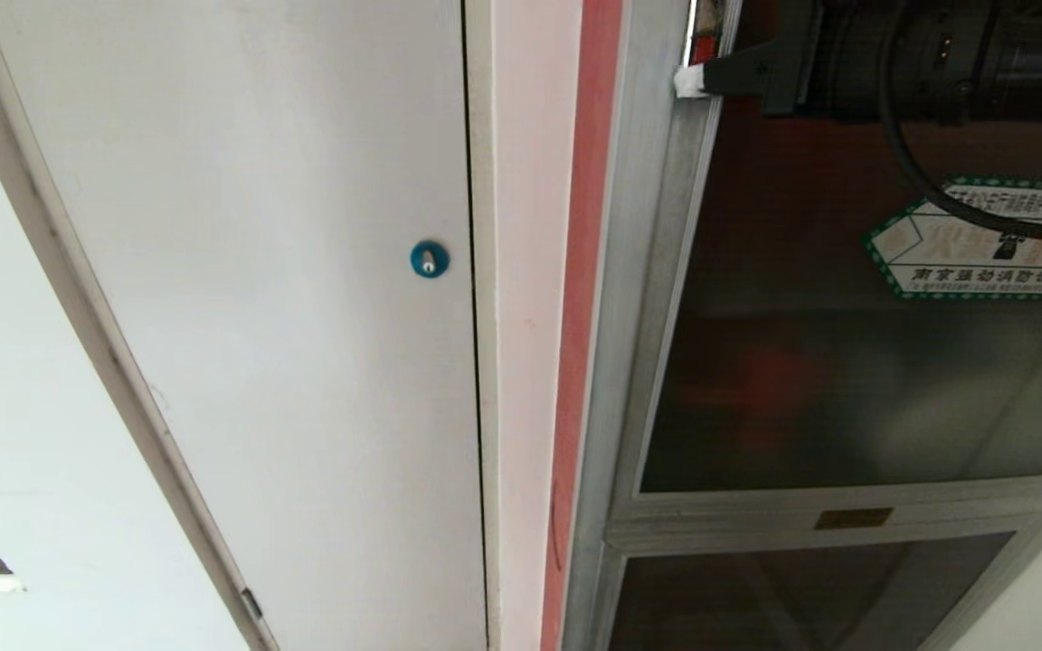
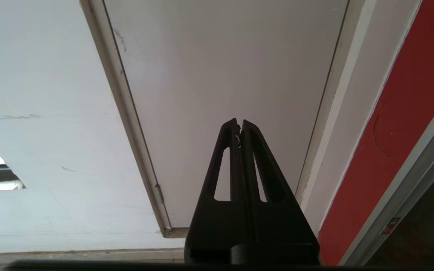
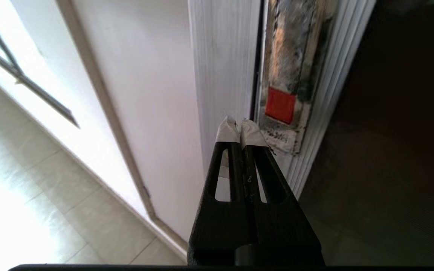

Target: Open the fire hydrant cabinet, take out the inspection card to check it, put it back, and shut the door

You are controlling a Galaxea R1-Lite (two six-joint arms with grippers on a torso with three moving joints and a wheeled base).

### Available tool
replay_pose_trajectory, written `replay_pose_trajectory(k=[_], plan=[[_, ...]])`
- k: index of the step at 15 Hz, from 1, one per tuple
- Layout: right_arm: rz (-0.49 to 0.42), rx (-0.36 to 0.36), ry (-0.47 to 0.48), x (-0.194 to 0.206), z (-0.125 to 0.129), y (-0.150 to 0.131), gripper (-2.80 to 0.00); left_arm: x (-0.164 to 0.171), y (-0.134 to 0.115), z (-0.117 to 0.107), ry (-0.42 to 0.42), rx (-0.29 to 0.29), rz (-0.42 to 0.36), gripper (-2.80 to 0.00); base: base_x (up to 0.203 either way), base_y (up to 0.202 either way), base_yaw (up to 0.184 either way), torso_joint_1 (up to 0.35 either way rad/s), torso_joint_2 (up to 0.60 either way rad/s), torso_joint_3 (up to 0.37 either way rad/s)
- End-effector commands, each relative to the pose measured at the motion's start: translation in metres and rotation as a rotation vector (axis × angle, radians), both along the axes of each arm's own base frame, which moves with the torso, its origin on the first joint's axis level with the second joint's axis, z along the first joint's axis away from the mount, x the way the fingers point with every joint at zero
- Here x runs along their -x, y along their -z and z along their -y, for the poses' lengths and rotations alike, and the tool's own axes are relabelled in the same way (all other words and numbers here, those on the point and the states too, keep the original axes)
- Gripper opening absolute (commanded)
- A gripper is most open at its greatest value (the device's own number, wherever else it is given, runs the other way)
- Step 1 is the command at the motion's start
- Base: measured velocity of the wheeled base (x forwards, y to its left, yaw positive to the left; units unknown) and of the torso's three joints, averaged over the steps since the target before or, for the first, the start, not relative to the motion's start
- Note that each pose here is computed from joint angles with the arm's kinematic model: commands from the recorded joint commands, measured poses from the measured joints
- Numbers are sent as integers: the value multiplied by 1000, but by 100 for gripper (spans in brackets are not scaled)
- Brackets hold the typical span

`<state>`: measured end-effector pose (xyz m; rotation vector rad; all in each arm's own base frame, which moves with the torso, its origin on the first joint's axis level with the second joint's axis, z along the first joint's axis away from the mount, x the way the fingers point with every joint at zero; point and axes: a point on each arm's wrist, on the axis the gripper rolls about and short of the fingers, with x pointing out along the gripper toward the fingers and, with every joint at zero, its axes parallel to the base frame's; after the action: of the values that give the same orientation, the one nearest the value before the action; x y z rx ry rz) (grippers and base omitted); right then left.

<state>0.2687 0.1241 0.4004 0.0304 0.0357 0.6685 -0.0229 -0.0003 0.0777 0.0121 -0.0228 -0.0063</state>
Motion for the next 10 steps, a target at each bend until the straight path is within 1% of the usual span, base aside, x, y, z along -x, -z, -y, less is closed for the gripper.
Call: replay_pose_trajectory(k=[1, 5, 10], plan=[[14, -7, -6, 7, 1, -4, -280, -1, 2, 0, 0, 0, -9, -280, 0, 0, 0, 0, 0, 0], [25, -13, -12, 10, 0, -7, -280, -1, 2, 0, 0, 0, -8, -280, 0, 0, 0, 0, 0, 0], [32, -14, 16, 5, -1, -7, -280, -1, 2, 0, 0, 0, -9, -280, 0, 0, 0, 0, 0, 0]])
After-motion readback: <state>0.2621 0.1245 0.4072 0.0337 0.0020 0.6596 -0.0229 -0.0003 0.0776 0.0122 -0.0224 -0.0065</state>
